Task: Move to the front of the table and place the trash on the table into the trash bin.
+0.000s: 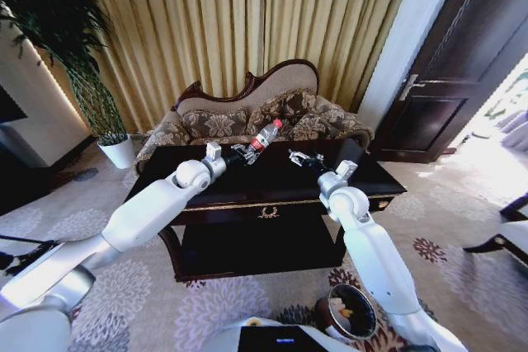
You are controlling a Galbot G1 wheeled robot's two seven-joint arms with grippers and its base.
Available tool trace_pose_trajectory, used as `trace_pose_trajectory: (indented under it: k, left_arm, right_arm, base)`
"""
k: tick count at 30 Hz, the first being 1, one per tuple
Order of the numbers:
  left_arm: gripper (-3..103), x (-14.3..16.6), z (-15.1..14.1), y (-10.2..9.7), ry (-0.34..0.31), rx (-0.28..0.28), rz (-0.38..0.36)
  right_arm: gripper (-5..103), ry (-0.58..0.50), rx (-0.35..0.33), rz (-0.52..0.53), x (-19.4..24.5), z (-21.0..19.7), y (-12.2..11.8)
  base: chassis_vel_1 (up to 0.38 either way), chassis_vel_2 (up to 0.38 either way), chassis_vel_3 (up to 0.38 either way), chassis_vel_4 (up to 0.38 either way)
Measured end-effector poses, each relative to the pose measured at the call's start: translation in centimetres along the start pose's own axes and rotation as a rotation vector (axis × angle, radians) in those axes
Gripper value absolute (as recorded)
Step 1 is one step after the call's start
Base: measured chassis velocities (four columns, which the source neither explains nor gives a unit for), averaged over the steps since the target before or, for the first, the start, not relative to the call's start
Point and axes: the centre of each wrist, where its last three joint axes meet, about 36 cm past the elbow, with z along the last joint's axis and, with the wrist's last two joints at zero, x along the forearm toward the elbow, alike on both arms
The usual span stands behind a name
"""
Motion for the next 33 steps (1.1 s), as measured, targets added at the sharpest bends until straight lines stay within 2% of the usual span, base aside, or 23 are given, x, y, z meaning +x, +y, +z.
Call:
trace_pose_trajectory:
  k: [6,8,14,24,33]
  left_arm:
    - [35,0.4,-0.4,0.0,-0.006,-0.034,0.024]
    - [35,0.6,-0.6,-0.1,-0.005,-0.061,0.06]
    - [35,0.5,-0.6,-0.1,-0.001,-0.088,0.084]
    - [35,0.1,-1.5,0.1,-0.008,-0.115,0.104]
    - [35,-0.4,-2.1,-0.5,-0.02,-0.12,0.114]
  right_arm:
    - [100,0.02,-0.034,-0.027,0.0,-0.5,0.4]
    - [100,0.025,-0.059,-0.049,0.2,-1.1,0.7]
    - [100,0.021,-0.069,-0.066,0.6,-1.7,0.9]
    - [100,0.021,-0.073,-0.088,0.8,-1.7,1.5]
    - [100,0.025,-0.084,-0.095,0.6,-0.9,2.0]
  base:
    - [0.0,0.0,0.0,0.0]
    - [0.0,0.0,0.0,0.0]
    - [0.0,0.0,0.0,0.0]
    - [0.0,0.0,0.0,0.0]
    - [0.0,0.0,0.0,0.0]
